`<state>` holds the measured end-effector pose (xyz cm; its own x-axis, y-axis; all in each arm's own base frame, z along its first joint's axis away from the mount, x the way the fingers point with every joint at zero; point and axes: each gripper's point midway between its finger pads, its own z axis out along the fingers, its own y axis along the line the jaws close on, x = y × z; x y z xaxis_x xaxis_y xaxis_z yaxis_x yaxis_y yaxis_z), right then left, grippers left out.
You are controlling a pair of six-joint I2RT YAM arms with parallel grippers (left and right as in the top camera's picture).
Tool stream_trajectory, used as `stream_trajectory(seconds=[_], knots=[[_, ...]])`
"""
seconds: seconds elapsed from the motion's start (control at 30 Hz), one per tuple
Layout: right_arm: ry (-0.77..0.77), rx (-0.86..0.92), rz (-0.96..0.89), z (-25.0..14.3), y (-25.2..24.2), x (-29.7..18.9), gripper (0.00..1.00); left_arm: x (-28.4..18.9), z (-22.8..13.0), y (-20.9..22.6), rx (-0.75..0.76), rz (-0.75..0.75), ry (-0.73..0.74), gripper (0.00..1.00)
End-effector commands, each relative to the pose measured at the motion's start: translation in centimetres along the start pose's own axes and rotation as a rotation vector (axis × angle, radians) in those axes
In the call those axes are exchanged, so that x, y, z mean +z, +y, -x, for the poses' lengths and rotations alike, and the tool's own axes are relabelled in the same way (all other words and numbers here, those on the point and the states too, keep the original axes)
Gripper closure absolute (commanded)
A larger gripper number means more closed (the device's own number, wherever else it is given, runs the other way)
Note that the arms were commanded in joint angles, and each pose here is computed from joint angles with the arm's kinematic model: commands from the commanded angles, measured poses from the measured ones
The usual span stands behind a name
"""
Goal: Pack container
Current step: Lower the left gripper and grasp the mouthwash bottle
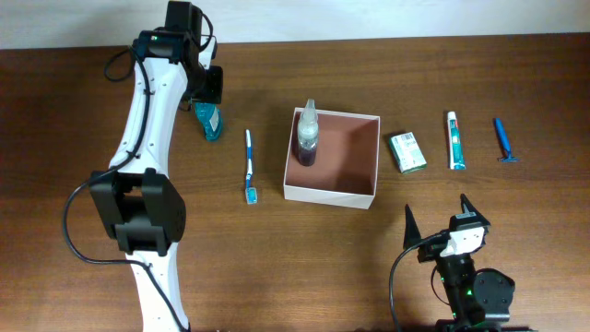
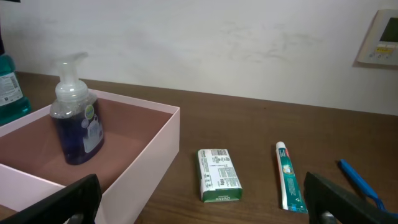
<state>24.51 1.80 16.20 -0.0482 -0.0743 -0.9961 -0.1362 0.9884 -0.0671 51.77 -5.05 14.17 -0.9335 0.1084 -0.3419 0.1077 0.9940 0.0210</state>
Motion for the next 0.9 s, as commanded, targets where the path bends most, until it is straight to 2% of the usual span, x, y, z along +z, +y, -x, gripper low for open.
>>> stream_trajectory(seconds=[0.0,0.23,0.33,0.87], knots=[[0.002,0.005,-0.014,-0.18,-0.25,-0.04,0.01,-0.52,0.5,0.56,0.001,0.01,-0.018,0.54],[0.002,0.005,-0.014,-0.19,-0.25,-0.04,0.01,-0.52,0.51,0.56,0.0,0.01,-0.018,0.57],[0.002,0.005,-0.014,-0.18,-0.25,-0.04,0.01,-0.5,0.5,0.57,0.0,0.011,-0.018,0.62],[0.002,0.005,-0.014,-0.18,-0.25,-0.04,0.01,-0.52,0.75,0.57,0.0,0.011,-0.028,0.67]])
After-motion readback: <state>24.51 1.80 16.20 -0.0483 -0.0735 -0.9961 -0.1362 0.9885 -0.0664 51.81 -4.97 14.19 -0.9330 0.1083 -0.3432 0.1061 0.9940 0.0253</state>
